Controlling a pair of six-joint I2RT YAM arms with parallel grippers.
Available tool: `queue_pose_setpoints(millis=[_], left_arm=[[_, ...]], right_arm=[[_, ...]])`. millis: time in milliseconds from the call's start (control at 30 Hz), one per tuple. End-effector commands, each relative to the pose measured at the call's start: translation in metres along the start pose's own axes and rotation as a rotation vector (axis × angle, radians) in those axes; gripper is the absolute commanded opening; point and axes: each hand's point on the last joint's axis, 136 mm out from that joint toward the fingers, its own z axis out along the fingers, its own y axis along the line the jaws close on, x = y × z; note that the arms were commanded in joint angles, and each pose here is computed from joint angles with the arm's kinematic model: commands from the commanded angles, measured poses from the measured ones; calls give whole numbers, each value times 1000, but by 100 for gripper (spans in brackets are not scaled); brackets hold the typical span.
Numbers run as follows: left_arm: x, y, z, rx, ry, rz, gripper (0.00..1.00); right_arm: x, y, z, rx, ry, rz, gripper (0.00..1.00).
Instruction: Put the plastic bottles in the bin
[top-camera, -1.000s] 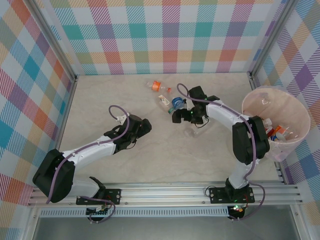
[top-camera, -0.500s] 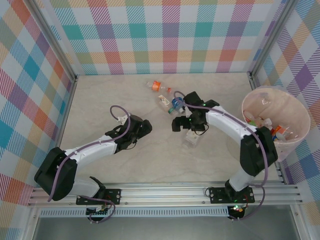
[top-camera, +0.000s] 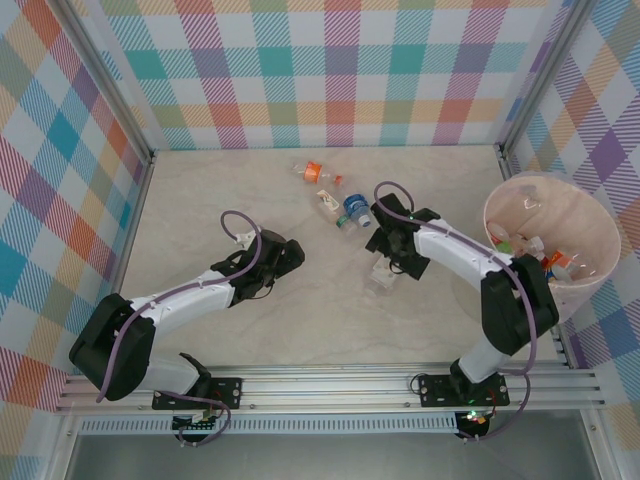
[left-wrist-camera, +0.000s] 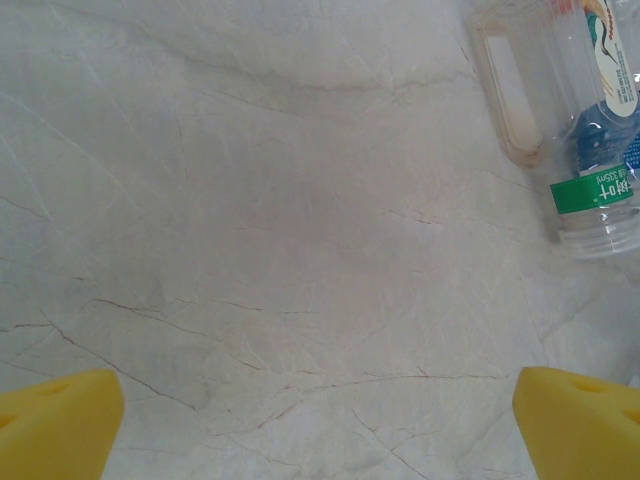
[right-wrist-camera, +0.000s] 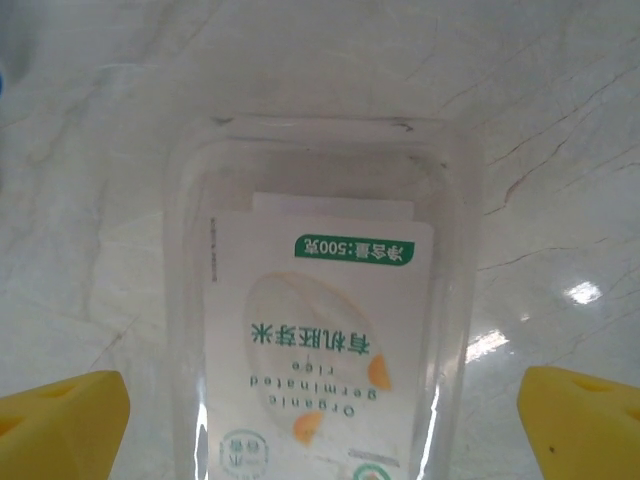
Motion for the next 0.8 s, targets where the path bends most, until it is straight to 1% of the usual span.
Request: queue_pose_setpoints(millis=[0, 100, 267, 400, 567, 667, 767], left_arm=[[-8, -3, -2, 5, -25, 10, 100], [-9, -1, -2, -2, -28, 12, 100], [-10, 0, -4, -8, -34, 17, 100], [-10, -1, -3, -5, -33, 18, 100], [-11, -2, -5, -3, -34, 20, 100], [-12, -3, -6, 4, -34, 17, 100], [-13, -9, -8, 24, -29, 19, 100]], right_arm=[[-5, 7, 3, 13, -6, 83, 100], [0, 15, 15, 17, 30, 44, 100], [5, 14, 33, 57, 60, 3, 100], [8, 17, 44, 56, 72, -26, 100], [5, 18, 45, 41, 52, -63, 84], [-2, 21, 35, -11, 6, -93, 77], [-10, 29, 17, -94, -50, -140, 74]])
